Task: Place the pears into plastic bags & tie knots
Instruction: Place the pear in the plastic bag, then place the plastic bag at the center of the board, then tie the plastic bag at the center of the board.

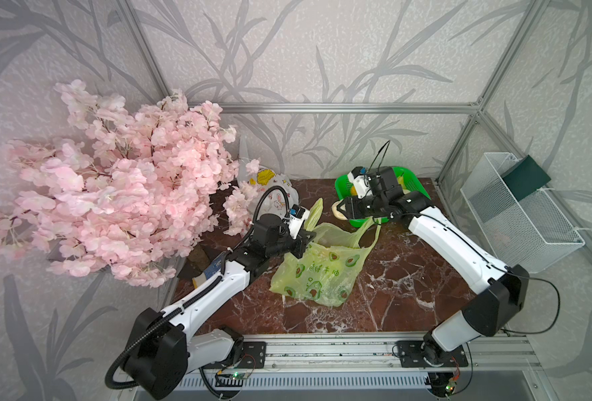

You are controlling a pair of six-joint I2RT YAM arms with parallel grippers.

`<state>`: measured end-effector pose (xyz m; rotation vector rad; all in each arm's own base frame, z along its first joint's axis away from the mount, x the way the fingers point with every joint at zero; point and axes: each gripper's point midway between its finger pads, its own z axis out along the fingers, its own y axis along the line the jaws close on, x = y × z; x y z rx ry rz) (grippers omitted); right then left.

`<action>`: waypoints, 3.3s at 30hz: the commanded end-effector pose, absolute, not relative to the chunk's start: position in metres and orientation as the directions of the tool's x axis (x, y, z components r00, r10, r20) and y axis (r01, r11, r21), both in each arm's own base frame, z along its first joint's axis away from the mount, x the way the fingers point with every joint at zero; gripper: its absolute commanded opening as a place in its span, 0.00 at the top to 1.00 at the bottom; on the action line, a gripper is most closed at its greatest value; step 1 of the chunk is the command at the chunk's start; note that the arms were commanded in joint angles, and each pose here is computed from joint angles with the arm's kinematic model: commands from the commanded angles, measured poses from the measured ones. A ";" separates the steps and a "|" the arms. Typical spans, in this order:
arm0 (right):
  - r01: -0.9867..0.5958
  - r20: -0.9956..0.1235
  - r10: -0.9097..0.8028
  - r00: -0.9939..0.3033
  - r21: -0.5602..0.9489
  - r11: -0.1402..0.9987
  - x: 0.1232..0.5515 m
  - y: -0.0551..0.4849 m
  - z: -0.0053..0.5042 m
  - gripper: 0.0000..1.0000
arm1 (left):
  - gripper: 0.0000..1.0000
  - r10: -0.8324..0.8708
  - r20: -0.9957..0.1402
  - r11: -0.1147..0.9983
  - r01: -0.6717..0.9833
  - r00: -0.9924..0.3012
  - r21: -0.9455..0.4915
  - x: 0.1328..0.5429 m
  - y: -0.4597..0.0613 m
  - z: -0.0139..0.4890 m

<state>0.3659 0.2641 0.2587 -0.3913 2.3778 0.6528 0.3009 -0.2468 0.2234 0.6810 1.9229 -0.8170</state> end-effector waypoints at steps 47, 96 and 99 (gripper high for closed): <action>-0.326 -0.825 0.277 -0.494 0.470 0.820 0.406 0.188 0.250 0.79 | 1.00 0.132 -0.925 0.648 0.737 -0.356 -0.192 0.305 -0.241 0.244; -0.710 -0.826 -0.031 -0.563 0.464 0.529 0.328 0.320 0.374 0.18 | 1.00 -0.197 -0.927 0.468 0.801 -0.319 -0.375 0.286 -0.306 0.281; -0.704 -0.828 -0.026 -0.560 0.459 0.543 0.344 0.327 0.362 0.18 | 1.00 -0.198 -0.926 0.450 0.809 -0.322 -0.378 0.285 -0.308 0.281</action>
